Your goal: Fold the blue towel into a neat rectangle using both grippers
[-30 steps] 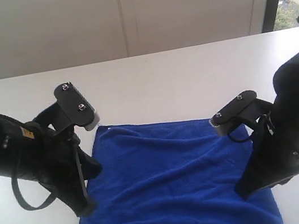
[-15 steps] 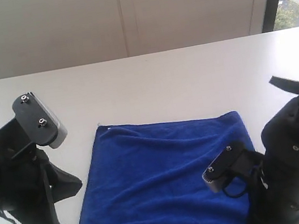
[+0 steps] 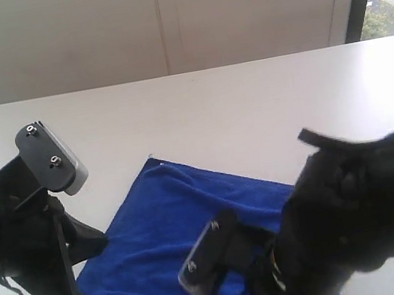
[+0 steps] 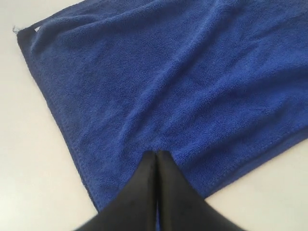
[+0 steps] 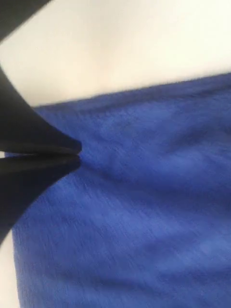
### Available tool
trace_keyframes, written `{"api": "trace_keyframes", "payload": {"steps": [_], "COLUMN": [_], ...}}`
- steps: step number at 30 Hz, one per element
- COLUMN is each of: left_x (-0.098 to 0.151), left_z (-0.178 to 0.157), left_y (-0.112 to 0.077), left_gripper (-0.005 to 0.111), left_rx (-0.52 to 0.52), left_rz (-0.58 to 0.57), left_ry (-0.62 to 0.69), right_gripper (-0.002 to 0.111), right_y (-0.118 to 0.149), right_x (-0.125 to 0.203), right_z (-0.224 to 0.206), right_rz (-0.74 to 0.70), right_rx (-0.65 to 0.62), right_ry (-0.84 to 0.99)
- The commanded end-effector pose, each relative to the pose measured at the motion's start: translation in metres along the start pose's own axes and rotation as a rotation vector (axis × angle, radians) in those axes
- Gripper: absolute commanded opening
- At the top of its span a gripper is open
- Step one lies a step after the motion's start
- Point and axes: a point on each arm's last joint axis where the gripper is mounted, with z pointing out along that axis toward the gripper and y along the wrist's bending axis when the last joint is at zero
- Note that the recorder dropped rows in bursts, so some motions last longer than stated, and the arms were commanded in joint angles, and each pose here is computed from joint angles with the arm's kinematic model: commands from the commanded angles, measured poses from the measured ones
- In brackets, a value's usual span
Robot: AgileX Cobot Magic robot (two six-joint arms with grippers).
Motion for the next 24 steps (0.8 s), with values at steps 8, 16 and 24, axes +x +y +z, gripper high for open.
{"api": "trace_keyframes", "payload": {"steps": [8, 16, 24], "left_x": [0.038, 0.045, 0.049], "left_z": [0.032, 0.035, 0.036], "left_y": [-0.006, -0.007, -0.008], "left_gripper": [0.0, 0.0, 0.0], "left_rx": [-0.011, -0.024, -0.03], "left_rz": [-0.125, -0.133, -0.136], "left_ry": [0.083, 0.083, 0.083], "right_gripper": [0.0, 0.0, 0.0], "right_y": [-0.14, -0.168, -0.186], "right_x": [-0.109, -0.158, -0.171], "right_z": [-0.036, 0.024, 0.069], "right_rz": [-0.068, -0.151, -0.175], "right_rx": [0.057, -0.042, -0.038], "right_ry": [-0.365, -0.285, -0.22]}}
